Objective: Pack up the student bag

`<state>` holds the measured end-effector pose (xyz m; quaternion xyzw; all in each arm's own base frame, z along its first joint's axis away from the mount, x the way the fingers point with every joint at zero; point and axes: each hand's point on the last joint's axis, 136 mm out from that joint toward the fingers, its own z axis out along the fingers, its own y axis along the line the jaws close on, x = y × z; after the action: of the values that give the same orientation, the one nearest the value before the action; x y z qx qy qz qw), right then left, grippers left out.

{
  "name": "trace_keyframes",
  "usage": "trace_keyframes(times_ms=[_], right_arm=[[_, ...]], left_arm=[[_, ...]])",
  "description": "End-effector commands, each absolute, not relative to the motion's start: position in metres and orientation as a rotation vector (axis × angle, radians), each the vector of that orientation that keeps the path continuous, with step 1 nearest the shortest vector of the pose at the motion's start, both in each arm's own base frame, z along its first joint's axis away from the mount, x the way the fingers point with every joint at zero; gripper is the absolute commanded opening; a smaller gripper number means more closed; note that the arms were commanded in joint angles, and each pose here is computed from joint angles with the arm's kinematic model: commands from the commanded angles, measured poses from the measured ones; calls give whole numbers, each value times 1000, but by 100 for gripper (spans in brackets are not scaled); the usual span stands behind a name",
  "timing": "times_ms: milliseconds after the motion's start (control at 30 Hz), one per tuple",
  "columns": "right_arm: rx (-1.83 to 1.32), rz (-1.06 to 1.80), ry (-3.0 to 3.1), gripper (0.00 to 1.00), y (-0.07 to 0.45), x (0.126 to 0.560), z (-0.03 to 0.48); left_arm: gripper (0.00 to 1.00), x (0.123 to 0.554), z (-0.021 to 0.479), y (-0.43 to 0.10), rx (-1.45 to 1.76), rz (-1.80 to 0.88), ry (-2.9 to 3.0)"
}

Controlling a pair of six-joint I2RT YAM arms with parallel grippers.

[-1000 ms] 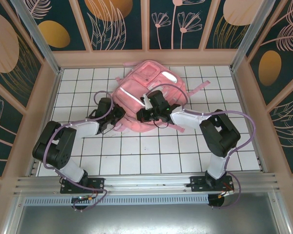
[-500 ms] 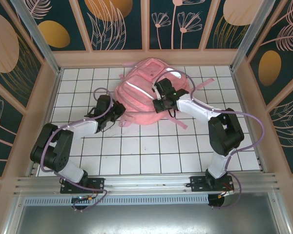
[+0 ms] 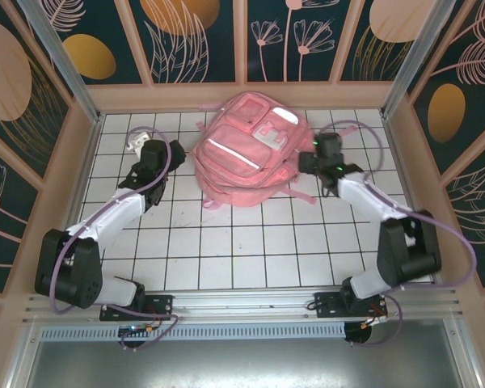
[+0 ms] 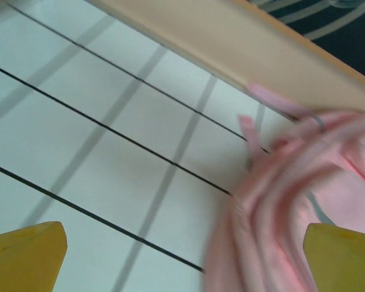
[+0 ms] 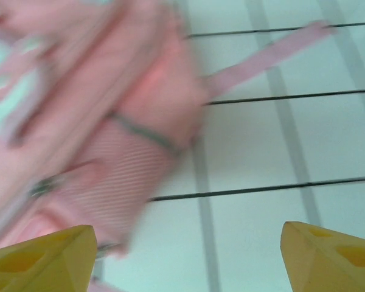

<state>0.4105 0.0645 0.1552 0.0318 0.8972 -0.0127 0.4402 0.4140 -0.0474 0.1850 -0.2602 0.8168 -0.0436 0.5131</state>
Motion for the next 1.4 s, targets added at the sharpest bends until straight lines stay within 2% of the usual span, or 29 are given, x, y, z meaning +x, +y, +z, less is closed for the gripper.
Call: trace_keyframes(times_ms=[0, 167, 300, 400, 433, 467, 500, 700, 1367], right_arm=[[260, -86, 1975, 79, 15, 411, 180], [329, -128, 1838, 79, -26, 394, 156], [273, -153, 1765, 80, -24, 390, 146], [253, -160, 1726, 81, -24, 387, 140], [239, -147, 1725, 84, -22, 386, 136], [216, -133, 1719, 97, -19, 384, 133], [201, -125, 1704, 99, -18, 382, 132], [171, 37, 1703, 99, -19, 378, 125], [180, 14, 1696, 99, -20, 374, 123]], left_arm=[[99, 392, 182, 11, -606, 333, 1907], [99, 379, 163, 37, -581, 527, 1878], [99, 376, 147, 44, -561, 550, 1863], [99, 376, 138, 51, -542, 468, 1828], [99, 374, 133, 55, -547, 444, 1819], [99, 372, 133, 57, -543, 425, 1796], [99, 371, 133, 57, -530, 417, 1771], [99, 375, 150, 42, -371, 322, 1652], [99, 365, 140, 40, -309, 181, 1604]])
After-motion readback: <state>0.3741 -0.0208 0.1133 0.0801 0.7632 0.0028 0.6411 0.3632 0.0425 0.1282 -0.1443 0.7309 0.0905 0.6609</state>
